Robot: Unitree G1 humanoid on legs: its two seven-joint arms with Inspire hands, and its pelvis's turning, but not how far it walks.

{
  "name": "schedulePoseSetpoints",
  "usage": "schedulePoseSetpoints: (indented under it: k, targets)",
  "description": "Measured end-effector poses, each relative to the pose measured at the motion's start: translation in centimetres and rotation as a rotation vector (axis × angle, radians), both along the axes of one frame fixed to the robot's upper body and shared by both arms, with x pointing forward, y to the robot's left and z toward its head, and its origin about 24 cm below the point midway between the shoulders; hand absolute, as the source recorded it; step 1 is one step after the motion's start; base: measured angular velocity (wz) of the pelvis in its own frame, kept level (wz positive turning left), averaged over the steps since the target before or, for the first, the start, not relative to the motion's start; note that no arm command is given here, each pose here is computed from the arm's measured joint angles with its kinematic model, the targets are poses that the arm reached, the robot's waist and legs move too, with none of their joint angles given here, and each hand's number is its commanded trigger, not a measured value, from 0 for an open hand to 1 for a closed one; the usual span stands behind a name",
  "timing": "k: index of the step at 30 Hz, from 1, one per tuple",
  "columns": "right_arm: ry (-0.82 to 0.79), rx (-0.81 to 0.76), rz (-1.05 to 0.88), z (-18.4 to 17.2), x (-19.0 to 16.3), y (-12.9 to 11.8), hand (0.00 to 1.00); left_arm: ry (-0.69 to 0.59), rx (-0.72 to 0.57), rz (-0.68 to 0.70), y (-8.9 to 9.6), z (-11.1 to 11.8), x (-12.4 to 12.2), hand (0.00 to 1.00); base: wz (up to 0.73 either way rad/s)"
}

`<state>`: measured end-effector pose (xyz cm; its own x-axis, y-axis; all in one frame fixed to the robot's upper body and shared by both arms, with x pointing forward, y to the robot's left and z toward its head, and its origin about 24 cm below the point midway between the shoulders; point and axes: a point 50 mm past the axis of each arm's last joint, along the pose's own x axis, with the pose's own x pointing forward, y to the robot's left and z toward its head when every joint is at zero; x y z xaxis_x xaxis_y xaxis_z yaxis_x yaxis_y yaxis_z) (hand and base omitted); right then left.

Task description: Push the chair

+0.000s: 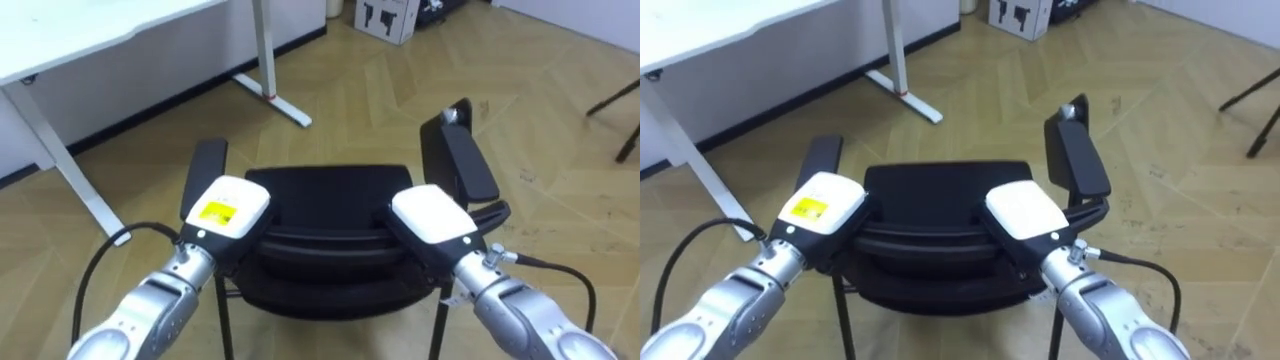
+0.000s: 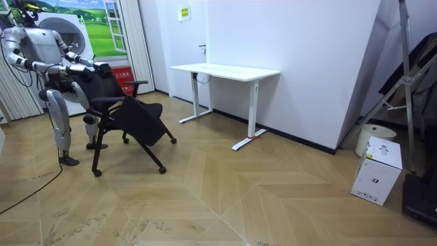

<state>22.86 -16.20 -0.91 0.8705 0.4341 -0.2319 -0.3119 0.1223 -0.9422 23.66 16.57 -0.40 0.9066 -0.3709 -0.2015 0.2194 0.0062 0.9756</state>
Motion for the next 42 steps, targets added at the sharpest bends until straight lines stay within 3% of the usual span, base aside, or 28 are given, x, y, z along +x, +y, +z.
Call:
schedulePoseSetpoints:
  k: [13,30,33,37,42]
  targets:
    - [-0.014,-0.014,0.036,0.3,-0.9,0.0,1.0,-0.024,-0.02,0.002,0.3,-0.4,-1.1,1.0,0.03]
    - [-0.057,0.007,0.037,1.7,0.3,-0.1,1.0,-0.116,-0.019,-0.045,0.7,1.5,0.4,1.0,-0.05]
    - [-0.056,0.012,0.059,1.6,0.6,1.1,1.0,-0.127,-0.005,-0.02,1.9,1.4,-0.1,1.0,-0.36]
    - [-0.034,0.025,0.094,1.3,0.4,1.9,1.0,-0.138,0.012,-0.008,2.8,1.2,-0.8,1.0,0.98]
    - [-0.017,0.015,0.089,1.2,0.7,1.4,1.0,-0.114,-0.015,0.016,2.3,0.6,-1.0,1.0,0.58]
